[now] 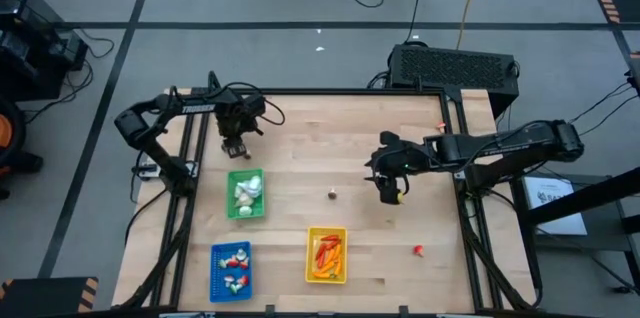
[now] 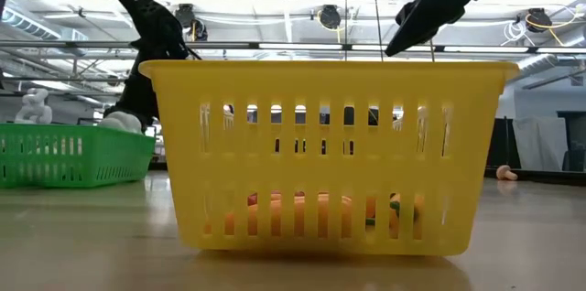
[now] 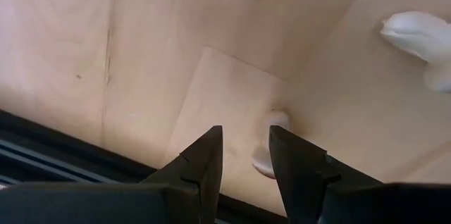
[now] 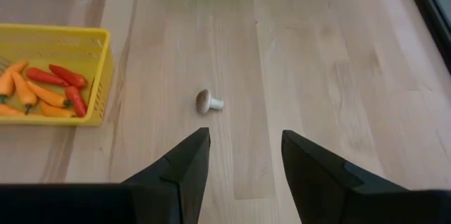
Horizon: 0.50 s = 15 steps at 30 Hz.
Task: Sort produce into baskets
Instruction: Put the brown mushroom into the blue basket
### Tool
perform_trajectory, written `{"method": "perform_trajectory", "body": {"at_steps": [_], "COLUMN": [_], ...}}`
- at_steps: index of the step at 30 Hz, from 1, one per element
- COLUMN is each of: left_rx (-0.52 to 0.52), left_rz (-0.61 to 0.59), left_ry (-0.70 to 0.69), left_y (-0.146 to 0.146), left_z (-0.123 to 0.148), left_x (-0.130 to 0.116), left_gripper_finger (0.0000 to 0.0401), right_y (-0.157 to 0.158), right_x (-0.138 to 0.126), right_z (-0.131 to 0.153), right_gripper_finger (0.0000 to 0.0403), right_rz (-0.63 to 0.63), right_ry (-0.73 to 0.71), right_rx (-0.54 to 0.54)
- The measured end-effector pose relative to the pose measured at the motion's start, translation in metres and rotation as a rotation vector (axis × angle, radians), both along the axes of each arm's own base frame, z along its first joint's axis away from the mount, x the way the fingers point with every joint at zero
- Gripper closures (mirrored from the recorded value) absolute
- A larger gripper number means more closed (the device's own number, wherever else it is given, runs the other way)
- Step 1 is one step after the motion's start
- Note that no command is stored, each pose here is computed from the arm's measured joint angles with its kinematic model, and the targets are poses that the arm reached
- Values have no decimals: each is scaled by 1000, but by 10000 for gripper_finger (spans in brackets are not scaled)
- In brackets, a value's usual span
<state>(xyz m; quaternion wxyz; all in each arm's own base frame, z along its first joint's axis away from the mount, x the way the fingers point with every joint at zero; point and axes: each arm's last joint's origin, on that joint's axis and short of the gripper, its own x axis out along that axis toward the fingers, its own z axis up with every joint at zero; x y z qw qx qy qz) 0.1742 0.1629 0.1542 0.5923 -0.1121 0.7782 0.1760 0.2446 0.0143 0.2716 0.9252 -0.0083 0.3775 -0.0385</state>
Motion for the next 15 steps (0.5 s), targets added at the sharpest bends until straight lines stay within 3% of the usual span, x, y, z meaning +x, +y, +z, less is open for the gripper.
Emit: {"method": "perform_trajectory", "body": {"at_steps": [8, 15], "left_rx": [-91, -49], "left_rz": [23, 54], "left_ry": [-78, -49], "left_y": [-3, -2], "left_z": [-1, 0], "left_x": [2, 1], "left_gripper_finger": [276, 276], "right_y": [0, 0], "right_x": [1, 1], "right_z": [1, 1], "right_gripper_finger": [234, 234], "right_rz": [3, 2], "right_ry": [-13, -13], "right_rx": [-1, -1]}}
